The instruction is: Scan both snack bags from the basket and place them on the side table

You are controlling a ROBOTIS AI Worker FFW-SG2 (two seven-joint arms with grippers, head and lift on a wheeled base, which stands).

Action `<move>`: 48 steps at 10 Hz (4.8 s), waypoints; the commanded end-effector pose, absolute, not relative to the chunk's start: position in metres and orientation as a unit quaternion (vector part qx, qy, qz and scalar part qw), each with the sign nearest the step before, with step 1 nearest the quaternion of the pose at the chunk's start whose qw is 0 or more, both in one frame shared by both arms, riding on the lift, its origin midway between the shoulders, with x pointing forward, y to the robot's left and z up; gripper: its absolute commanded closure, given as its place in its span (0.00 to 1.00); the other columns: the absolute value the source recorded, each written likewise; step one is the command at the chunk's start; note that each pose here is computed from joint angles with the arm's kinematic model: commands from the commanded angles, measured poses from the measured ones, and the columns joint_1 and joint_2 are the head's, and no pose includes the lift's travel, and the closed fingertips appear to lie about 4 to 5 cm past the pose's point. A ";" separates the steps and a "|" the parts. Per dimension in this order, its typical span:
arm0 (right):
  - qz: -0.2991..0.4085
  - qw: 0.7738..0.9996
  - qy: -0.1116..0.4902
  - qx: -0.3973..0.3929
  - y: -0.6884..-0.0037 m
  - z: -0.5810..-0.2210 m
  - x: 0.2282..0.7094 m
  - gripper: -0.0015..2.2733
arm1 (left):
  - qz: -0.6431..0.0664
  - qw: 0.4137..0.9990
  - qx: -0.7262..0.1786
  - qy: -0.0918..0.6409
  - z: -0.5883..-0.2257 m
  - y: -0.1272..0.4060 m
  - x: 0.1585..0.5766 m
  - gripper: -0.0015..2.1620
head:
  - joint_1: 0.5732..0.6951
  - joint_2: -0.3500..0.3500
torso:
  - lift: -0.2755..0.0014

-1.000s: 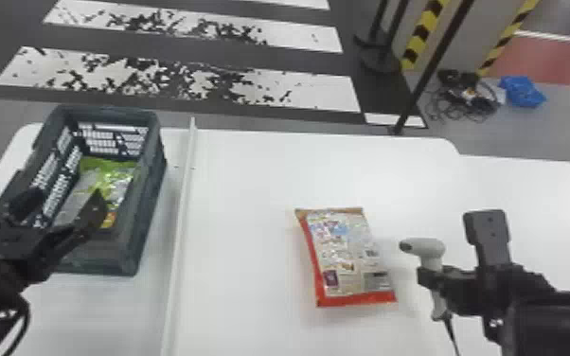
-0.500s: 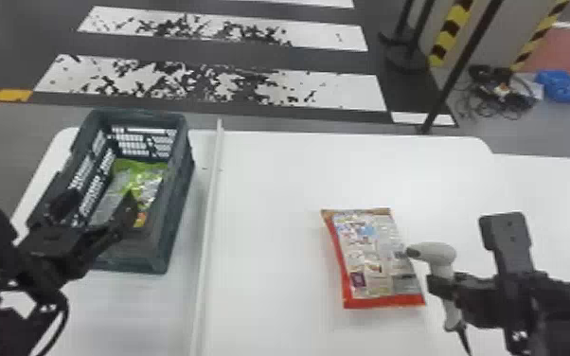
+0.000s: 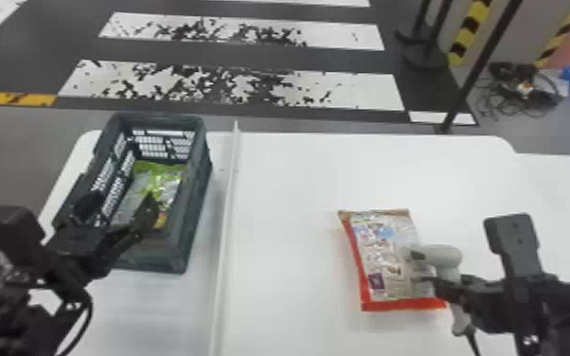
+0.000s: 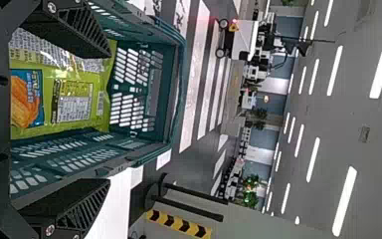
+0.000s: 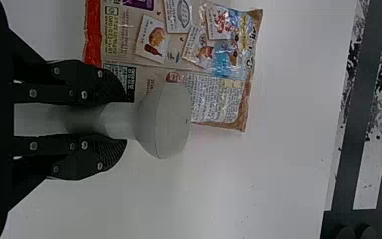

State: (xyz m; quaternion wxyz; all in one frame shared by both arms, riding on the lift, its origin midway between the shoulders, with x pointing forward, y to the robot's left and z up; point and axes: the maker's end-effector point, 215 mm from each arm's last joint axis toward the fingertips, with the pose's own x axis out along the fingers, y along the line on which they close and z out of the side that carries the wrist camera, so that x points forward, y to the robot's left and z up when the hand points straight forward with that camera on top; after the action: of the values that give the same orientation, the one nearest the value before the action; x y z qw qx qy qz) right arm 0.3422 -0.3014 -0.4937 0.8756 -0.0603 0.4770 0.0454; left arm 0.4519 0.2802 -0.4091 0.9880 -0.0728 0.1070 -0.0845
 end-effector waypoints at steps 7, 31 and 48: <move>0.037 0.876 0.476 -0.062 -0.310 -0.492 0.343 0.99 | -0.082 0.988 -0.074 0.110 -0.412 0.281 0.450 0.05 | 1.00 0.46 | 0.72; -0.006 0.901 0.433 0.015 -0.357 -0.492 0.382 0.03 | -0.084 0.988 -0.073 0.107 -0.409 0.282 0.450 0.05 | 1.00 0.30 | 0.72; 0.128 0.868 0.469 0.103 -0.280 -0.524 0.377 0.99 | -0.078 0.988 -0.077 0.113 -0.417 0.286 0.447 0.05 | 1.00 0.52 | 0.72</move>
State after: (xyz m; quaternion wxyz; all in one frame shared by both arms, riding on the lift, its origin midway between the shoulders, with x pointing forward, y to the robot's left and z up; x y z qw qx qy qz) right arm 0.3762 -0.2778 -0.5356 0.8632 0.0939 0.4790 0.1286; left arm 0.4473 0.2855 -0.4174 0.9875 -0.0761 0.1134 -0.0787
